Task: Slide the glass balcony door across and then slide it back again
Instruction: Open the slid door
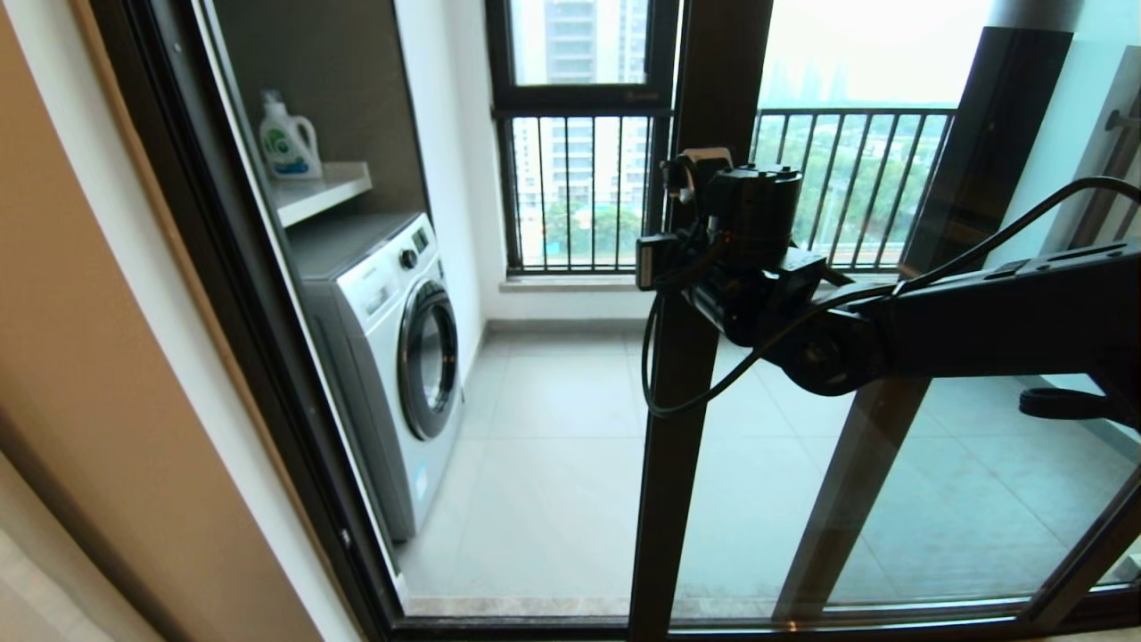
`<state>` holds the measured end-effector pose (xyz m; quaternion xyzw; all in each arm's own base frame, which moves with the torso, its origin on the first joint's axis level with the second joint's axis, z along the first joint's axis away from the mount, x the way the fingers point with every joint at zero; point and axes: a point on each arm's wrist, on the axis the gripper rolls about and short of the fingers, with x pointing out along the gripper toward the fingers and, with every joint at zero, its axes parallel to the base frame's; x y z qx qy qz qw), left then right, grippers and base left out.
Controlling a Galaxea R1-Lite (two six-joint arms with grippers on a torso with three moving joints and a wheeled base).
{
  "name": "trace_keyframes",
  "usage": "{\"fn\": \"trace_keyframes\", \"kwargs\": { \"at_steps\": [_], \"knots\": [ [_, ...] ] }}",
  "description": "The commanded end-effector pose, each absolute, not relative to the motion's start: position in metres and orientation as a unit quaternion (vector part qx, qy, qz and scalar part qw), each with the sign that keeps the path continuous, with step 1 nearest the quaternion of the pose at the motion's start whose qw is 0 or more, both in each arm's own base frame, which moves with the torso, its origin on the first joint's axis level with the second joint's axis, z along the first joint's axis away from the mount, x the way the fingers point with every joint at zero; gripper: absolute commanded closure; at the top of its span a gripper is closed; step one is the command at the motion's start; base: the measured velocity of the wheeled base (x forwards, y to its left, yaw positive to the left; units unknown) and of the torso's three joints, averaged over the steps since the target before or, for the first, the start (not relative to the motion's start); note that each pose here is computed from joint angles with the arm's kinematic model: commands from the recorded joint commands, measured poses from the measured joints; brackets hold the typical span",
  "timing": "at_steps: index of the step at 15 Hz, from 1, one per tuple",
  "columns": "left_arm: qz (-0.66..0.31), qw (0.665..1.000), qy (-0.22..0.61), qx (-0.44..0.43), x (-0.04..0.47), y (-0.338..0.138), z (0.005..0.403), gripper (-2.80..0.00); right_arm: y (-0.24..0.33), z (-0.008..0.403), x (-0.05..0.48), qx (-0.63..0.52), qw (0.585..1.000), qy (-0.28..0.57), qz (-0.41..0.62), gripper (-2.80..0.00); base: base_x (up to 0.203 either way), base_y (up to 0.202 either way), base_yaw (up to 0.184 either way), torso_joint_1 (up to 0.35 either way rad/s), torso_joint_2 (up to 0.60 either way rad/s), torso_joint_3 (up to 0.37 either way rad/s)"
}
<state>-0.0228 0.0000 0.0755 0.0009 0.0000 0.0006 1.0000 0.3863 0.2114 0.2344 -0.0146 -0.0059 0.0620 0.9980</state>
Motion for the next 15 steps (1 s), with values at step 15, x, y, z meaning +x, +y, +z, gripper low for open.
{"fn": "trace_keyframes", "kwargs": {
  "at_steps": [15],
  "knots": [
    [0.001,1.000,0.001,0.001,-0.023,0.000,0.076,0.00,0.156,0.239,0.405,-0.017,1.000,-0.008,-0.005,0.00,0.000,0.000,0.000,0.000,0.00,0.000]
  ]
}}
